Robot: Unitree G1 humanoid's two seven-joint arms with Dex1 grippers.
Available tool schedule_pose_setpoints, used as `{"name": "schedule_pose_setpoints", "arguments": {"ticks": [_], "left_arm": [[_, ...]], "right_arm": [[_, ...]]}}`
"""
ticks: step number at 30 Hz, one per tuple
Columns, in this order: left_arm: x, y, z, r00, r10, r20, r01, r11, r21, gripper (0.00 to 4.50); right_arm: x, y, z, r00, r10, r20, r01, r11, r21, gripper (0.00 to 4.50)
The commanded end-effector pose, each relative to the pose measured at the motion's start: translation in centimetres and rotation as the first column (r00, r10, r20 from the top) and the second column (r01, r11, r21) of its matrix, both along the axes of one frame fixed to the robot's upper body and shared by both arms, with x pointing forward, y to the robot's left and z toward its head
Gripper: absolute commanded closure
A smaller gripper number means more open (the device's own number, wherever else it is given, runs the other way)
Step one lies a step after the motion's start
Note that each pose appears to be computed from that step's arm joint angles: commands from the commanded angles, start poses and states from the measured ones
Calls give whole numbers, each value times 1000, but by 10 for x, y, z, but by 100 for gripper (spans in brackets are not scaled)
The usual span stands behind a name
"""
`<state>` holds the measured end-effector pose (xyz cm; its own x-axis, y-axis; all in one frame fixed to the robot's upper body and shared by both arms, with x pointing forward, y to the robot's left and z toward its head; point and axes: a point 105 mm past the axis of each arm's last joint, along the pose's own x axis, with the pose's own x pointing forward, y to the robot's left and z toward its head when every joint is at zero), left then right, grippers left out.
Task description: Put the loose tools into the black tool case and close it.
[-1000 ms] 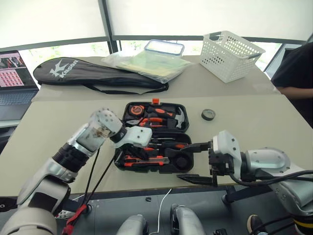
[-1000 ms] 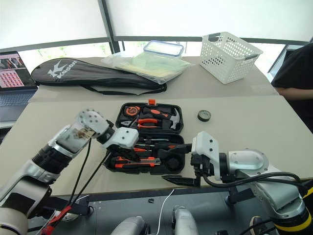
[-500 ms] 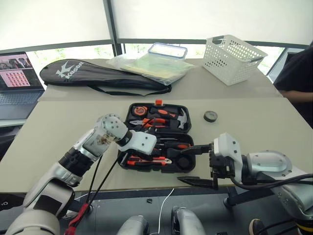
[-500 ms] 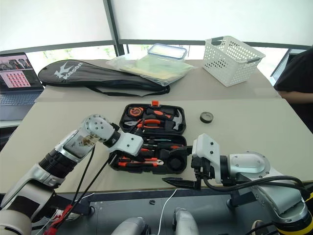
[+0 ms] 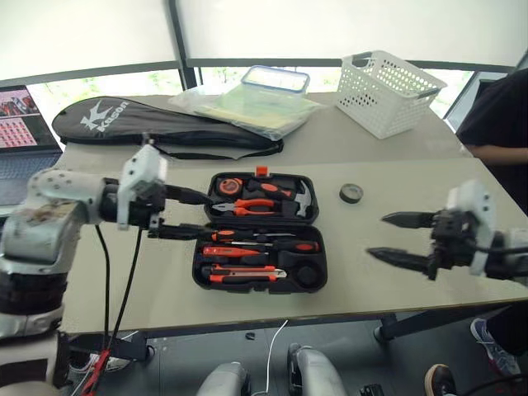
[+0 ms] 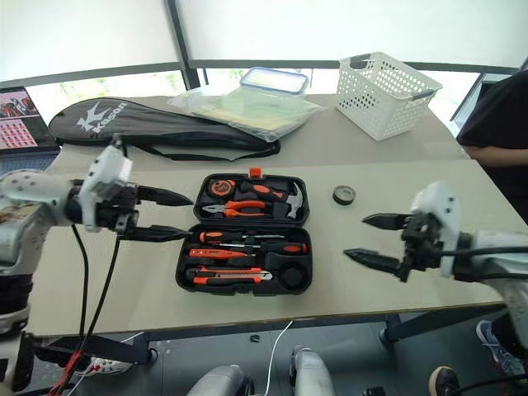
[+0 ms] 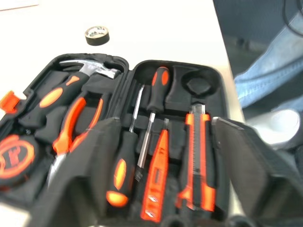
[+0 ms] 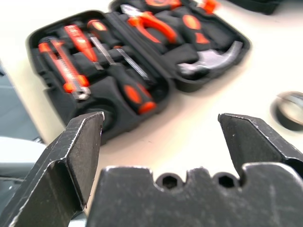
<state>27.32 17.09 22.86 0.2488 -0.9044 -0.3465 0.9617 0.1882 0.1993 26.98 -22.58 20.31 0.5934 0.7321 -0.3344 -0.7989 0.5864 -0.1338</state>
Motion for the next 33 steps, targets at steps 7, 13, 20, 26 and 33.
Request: {"name": "schedule_pose_setpoints", "arguments": {"ticks": [7, 13, 20, 26, 33], "left_arm": [[-5, -17, 11, 999, -7, 40, 10, 997, -81, 3], [-4, -23, 3, 998, -1, 64, 5, 998, -66, 3], [-7, -25, 6, 997, 2, 71, 3, 997, -72, 3], [-7, -24, 7, 997, 13, 78, -8, 998, -70, 1], [-7, -25, 4, 997, 15, 81, -10, 998, -66, 0]], "right_arm": [[76, 12, -13, 998, -54, 37, 59, 987, -152, 0], [138, 24, -31, 984, -161, 73, 176, 937, -303, 0], [166, 29, -39, 979, -204, 9, 192, 906, -377, 0], [173, 35, -47, 982, -189, -22, 162, 892, -423, 25], [178, 40, -49, 983, -182, 11, 169, 888, -428, 257]]}}
